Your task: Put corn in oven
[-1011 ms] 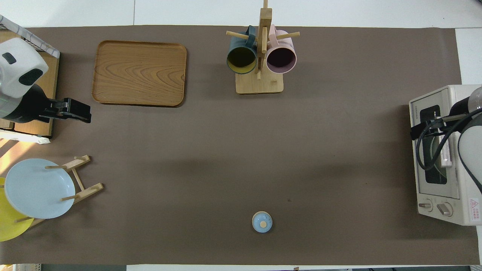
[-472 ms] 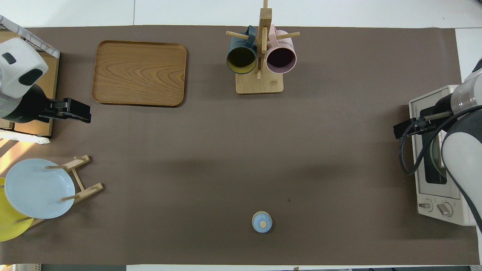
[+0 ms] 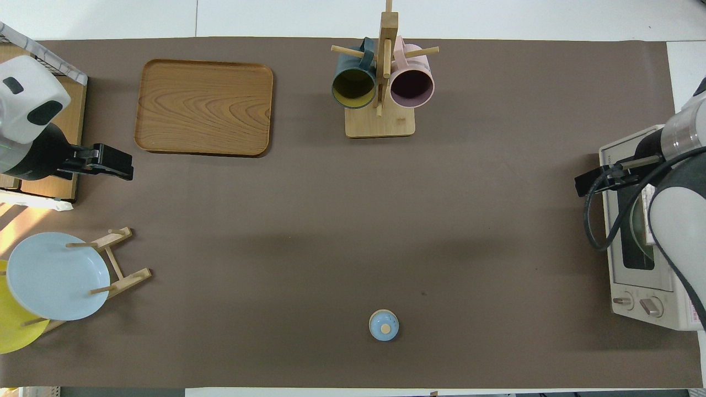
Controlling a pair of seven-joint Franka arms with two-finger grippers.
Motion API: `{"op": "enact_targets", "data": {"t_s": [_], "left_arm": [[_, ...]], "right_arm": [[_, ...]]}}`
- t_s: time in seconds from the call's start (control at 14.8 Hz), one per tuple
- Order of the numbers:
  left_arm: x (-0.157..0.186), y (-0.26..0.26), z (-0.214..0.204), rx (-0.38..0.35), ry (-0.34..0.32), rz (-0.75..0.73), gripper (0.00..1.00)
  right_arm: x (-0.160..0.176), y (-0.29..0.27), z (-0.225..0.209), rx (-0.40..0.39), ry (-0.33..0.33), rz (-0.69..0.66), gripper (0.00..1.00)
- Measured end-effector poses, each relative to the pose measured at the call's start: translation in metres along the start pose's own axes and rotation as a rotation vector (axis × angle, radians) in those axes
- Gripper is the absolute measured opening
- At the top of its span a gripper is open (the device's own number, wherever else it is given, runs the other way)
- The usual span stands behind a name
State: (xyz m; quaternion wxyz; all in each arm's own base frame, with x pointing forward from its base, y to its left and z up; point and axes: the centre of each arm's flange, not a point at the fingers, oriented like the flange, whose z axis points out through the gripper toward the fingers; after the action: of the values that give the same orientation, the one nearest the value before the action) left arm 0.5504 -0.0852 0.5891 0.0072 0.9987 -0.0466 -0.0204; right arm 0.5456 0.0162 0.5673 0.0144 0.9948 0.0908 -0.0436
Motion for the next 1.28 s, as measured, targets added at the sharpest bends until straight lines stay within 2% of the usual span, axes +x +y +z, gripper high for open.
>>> {"op": "enact_targets", "data": {"t_s": [0.61, 1.28], "left_arm": [[0.0, 0.0, 0.0, 0.0, 0.0, 0.0, 1.0], [0.0, 0.0, 0.0, 0.0, 0.0, 0.0, 1.0]], "right_arm": [[0.001, 0.0, -0.001, 0.0, -0.003, 0.037, 1.0], [0.001, 0.004, -0.017, -0.003, 0.031, 0.053, 1.0]]}}
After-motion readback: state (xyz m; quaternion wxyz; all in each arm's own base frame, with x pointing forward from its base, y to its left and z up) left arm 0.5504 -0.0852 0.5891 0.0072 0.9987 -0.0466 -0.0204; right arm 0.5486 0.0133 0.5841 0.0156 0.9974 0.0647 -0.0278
